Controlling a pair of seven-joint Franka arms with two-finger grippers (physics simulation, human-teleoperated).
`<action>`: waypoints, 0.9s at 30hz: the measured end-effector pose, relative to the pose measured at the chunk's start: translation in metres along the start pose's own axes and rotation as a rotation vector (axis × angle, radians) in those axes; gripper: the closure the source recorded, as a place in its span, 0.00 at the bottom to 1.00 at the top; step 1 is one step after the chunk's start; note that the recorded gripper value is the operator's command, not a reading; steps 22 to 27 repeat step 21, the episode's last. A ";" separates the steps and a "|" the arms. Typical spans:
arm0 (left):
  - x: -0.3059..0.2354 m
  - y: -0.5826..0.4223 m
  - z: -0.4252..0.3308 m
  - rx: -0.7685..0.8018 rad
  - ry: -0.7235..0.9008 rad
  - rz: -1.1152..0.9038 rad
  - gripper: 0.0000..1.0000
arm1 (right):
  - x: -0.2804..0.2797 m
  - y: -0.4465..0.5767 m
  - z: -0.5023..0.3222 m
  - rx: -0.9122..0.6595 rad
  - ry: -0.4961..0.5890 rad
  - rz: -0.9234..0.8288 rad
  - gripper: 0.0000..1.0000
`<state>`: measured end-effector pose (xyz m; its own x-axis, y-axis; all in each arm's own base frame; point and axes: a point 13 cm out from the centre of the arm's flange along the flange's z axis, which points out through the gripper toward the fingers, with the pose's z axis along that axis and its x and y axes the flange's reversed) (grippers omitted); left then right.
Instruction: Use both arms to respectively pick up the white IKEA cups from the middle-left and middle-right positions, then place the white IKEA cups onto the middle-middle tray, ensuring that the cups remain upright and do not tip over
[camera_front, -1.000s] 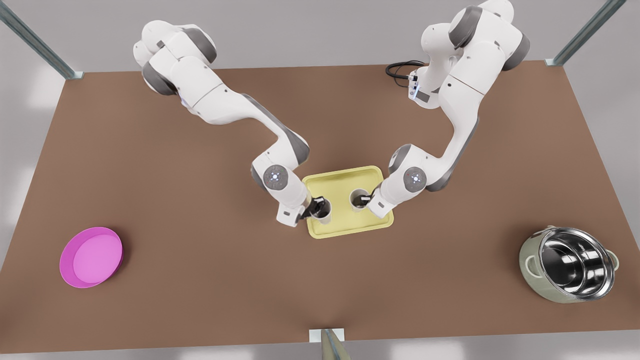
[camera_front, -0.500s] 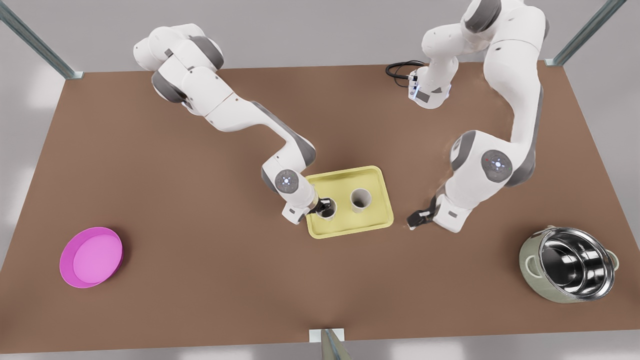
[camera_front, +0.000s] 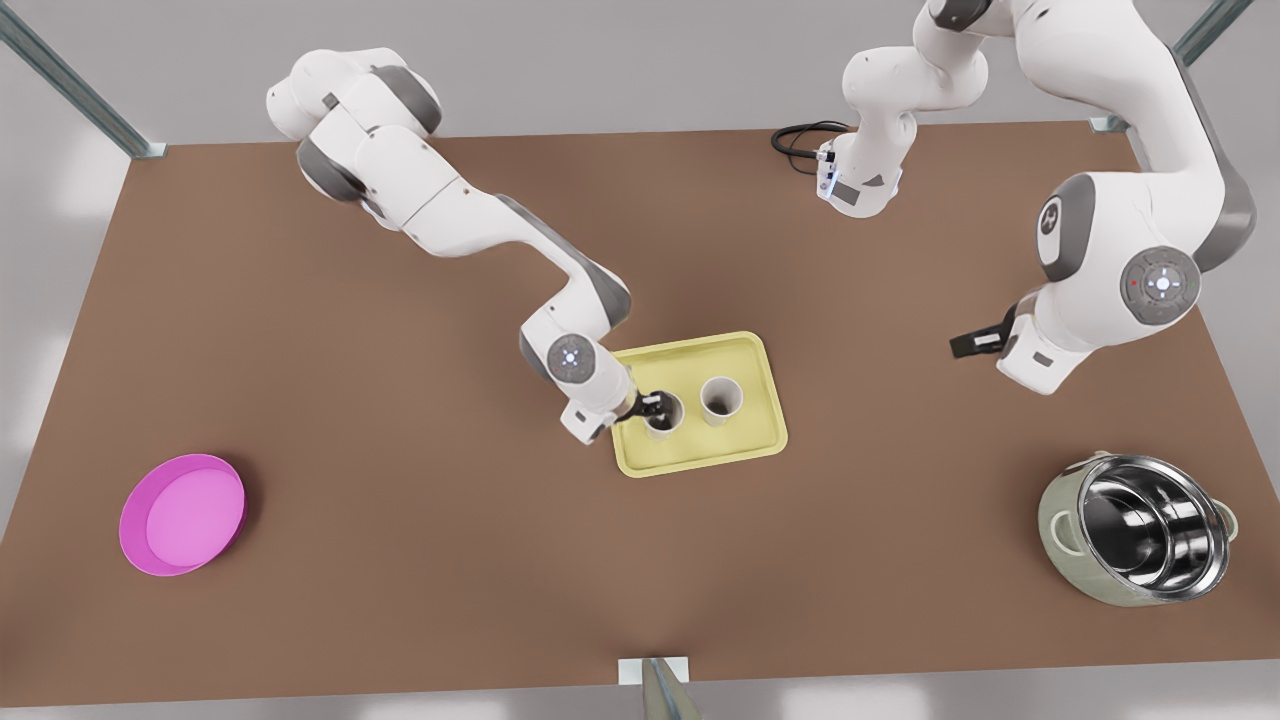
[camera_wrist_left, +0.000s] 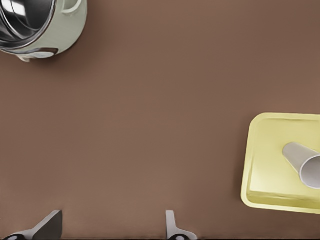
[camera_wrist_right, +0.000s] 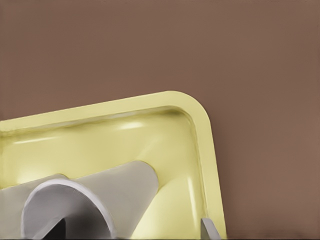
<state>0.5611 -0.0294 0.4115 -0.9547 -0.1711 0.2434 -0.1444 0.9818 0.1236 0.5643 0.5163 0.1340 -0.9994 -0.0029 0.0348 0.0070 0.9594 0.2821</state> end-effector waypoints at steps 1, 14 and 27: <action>0.002 0.000 0.001 0.000 0.011 0.016 0.00 | -0.004 0.002 -0.020 -0.006 -0.008 0.004 0.00; 0.013 0.007 0.013 0.003 0.082 0.145 0.00 | -0.079 -0.367 -0.412 0.424 -0.095 0.266 0.00; 0.016 0.007 0.014 0.004 0.094 0.187 0.00 | 0.026 -0.380 -0.506 0.421 -0.011 0.219 0.00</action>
